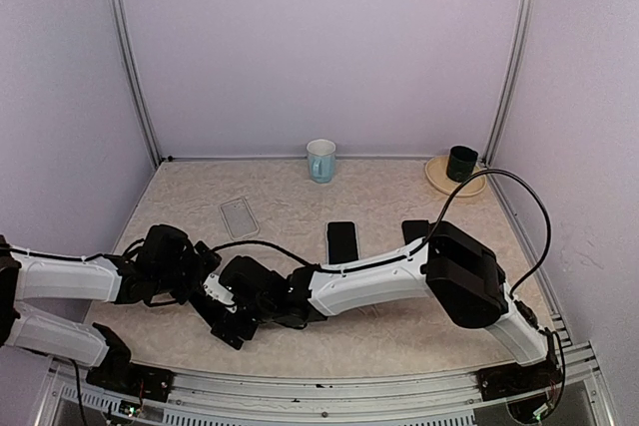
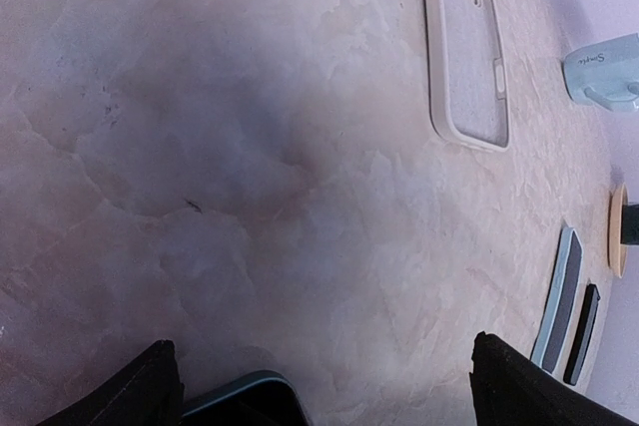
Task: Put the phone into the phone case
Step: Move the phone to the center of the board.
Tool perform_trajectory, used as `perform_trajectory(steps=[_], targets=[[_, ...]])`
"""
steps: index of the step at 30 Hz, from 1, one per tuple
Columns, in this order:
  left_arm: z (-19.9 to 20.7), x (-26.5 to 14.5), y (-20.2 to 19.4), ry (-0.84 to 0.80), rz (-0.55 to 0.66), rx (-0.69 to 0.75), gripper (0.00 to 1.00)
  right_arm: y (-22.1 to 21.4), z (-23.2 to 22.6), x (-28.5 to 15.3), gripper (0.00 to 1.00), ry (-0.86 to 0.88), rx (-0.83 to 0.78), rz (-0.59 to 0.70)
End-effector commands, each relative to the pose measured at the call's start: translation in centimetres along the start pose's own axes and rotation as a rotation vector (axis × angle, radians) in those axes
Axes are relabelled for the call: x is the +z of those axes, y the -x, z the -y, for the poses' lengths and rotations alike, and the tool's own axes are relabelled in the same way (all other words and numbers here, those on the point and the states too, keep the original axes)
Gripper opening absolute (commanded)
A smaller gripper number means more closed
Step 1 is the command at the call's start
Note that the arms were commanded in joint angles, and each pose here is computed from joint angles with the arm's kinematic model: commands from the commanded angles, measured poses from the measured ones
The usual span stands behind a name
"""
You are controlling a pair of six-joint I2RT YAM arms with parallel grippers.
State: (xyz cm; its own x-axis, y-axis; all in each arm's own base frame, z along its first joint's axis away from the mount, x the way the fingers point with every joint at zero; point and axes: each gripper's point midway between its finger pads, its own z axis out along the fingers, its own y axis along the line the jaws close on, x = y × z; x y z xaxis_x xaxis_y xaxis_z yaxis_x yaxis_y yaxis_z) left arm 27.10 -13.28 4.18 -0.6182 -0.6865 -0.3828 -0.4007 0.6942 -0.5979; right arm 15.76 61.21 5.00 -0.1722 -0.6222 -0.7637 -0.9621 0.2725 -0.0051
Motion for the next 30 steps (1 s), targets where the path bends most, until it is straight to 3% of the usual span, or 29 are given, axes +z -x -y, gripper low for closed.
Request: perform_trajectory(steps=[1, 17, 30], targets=[[-2.0, -0.1, -1.9, 0.068, -0.073, 0.007, 0.98, -1.9, 0.7, 1.2, 1.00, -0.086, -0.012, -0.067], [-1.7, 0.0, -2.2, 0.070, -0.078, 0.010, 0.98, -2.5, 0.1, 1.8, 1.00, -0.085, -0.014, -0.098], [-1.9, -0.1, -2.3, 0.072, -0.078, 0.003, 0.98, -4.7, 2.3, 2.6, 1.00, -0.222, 0.004, -0.178]])
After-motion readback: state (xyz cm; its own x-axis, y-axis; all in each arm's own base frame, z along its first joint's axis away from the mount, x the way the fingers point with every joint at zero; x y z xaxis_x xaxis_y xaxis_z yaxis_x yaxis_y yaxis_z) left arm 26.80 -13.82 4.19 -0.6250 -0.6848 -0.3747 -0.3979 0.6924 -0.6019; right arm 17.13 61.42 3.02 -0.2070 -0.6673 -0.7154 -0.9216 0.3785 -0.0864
